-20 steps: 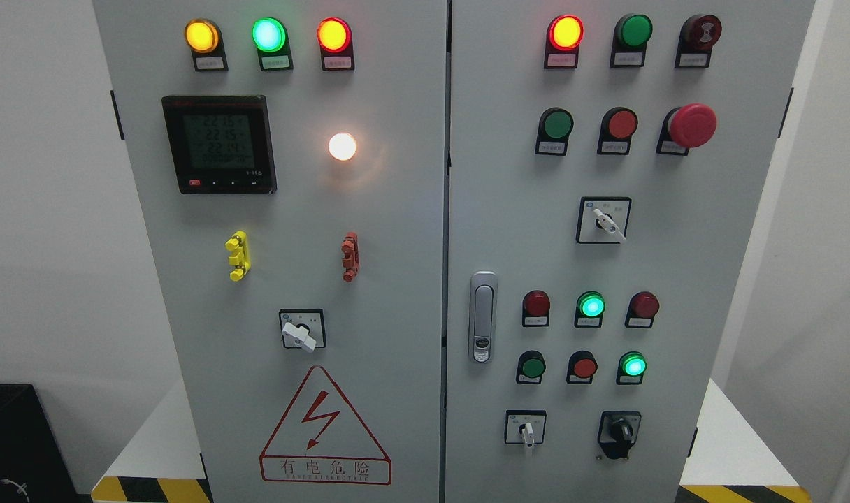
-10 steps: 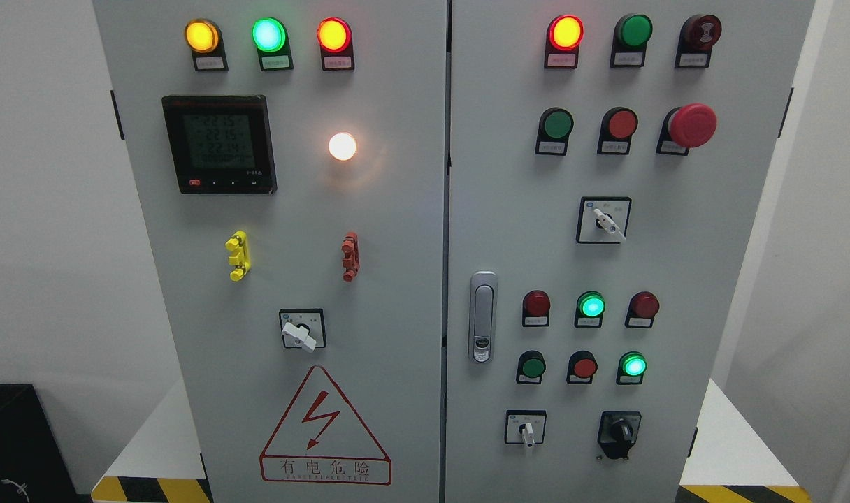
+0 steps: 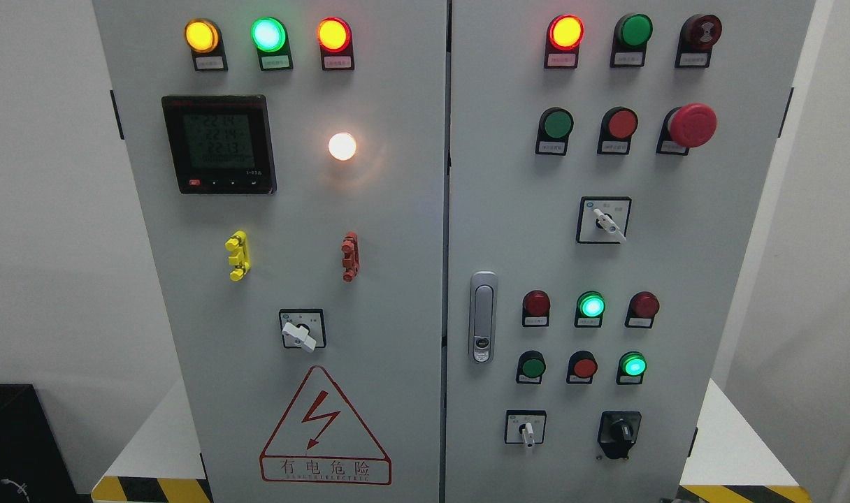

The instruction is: Flip black knob to close circuit

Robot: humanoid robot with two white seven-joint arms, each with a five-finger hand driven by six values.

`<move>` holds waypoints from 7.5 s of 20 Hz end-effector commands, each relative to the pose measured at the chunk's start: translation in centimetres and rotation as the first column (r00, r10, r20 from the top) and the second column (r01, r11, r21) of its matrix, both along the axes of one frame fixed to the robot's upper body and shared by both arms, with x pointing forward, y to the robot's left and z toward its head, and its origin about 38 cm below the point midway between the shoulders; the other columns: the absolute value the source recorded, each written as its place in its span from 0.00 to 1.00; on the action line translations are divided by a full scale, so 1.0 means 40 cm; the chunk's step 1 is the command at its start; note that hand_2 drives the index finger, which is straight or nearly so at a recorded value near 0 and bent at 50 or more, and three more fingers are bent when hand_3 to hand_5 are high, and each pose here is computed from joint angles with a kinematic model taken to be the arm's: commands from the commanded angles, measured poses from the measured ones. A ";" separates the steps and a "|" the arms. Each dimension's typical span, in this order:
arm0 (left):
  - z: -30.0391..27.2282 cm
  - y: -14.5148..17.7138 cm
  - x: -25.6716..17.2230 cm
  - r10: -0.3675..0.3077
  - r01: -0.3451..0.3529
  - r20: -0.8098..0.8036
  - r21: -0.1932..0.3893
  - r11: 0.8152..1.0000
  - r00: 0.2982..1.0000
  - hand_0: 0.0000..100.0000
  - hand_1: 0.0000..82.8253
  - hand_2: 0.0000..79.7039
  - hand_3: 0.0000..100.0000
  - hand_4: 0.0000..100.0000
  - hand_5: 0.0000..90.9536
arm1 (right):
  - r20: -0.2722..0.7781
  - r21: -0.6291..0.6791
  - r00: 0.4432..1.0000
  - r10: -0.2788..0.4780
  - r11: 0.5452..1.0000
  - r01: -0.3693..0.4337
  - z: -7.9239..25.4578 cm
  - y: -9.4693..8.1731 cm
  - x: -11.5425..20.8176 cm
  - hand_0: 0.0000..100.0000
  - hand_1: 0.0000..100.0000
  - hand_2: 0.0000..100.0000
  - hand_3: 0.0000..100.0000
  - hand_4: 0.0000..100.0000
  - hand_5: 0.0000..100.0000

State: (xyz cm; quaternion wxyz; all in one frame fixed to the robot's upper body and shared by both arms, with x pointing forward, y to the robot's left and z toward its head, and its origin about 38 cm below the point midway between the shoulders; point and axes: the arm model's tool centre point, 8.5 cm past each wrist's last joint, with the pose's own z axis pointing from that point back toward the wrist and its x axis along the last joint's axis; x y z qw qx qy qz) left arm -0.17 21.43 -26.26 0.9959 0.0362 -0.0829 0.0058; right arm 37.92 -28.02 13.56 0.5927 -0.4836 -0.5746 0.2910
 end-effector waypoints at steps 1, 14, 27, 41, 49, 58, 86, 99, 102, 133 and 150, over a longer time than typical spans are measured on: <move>0.001 -0.002 -0.019 -0.042 0.042 -0.023 -0.002 0.999 0.999 0.00 0.00 0.00 0.00 0.00 0.00 | 0.043 -0.011 0.999 -0.007 1.000 0.008 0.055 0.008 0.027 0.00 0.21 0.77 0.93 0.76 0.74; 0.001 -0.002 -0.018 -0.042 0.042 -0.021 -0.002 0.999 0.999 0.00 0.00 0.00 0.00 0.00 0.00 | 0.050 0.005 0.998 -0.030 1.000 0.030 0.104 0.003 0.088 0.00 0.20 0.77 0.93 0.75 0.74; 0.001 -0.002 -0.018 -0.042 0.042 -0.021 -0.002 0.999 0.999 0.00 0.00 0.00 0.00 0.00 0.00 | 0.060 -0.026 0.997 -0.047 0.998 0.048 0.116 -0.001 0.095 0.00 0.22 0.77 0.93 0.75 0.74; 0.001 -0.002 -0.018 -0.042 0.042 -0.021 -0.002 0.999 0.999 0.00 0.00 0.00 0.00 0.00 0.00 | 0.044 -0.022 0.998 -0.052 0.998 0.053 0.105 0.000 0.102 0.00 0.25 0.77 0.93 0.75 0.74; 0.001 0.001 -0.018 -0.042 0.042 -0.021 -0.001 0.999 0.999 0.00 0.00 0.00 0.00 0.00 0.00 | 0.040 -0.019 0.998 -0.054 0.998 0.055 0.104 -0.003 0.113 0.00 0.26 0.76 0.93 0.75 0.74; 0.001 -0.002 -0.018 -0.042 0.042 -0.021 -0.002 0.999 0.999 0.00 0.00 0.00 0.00 0.00 0.00 | 0.040 -0.025 0.997 -0.065 0.998 0.066 0.105 -0.017 0.110 0.00 0.27 0.76 0.92 0.75 0.73; 0.001 -0.002 -0.019 -0.042 0.042 -0.023 -0.002 0.999 0.999 0.00 0.00 0.00 0.00 0.00 0.00 | 0.054 -0.016 0.994 -0.098 0.995 0.099 0.123 -0.066 0.120 0.00 0.29 0.76 0.92 0.74 0.73; 0.001 -0.002 -0.019 -0.042 0.042 -0.023 -0.002 0.999 0.999 0.00 0.00 0.00 0.00 0.00 0.00 | 0.066 -0.020 0.993 -0.098 0.995 0.099 0.132 -0.078 0.116 0.00 0.29 0.76 0.92 0.74 0.73; 0.001 -0.002 -0.019 -0.042 0.042 -0.023 -0.002 0.999 0.999 0.00 0.00 0.00 0.00 0.00 0.00 | 0.069 -0.020 0.992 -0.110 0.994 0.111 0.135 -0.094 0.112 0.00 0.29 0.76 0.92 0.74 0.73; 0.001 -0.002 -0.019 -0.042 0.042 -0.023 -0.002 0.999 0.999 0.00 0.00 0.00 0.00 0.00 0.00 | 0.099 -0.011 0.993 -0.058 0.998 0.059 0.146 -0.065 0.112 0.00 0.26 0.76 0.92 0.74 0.73; 0.001 -0.002 -0.019 -0.042 0.042 -0.023 -0.002 0.999 0.999 0.00 0.00 0.00 0.00 0.00 0.00 | 0.089 -0.049 0.996 -0.004 0.999 0.008 0.122 -0.032 0.101 0.00 0.26 0.76 0.92 0.74 0.74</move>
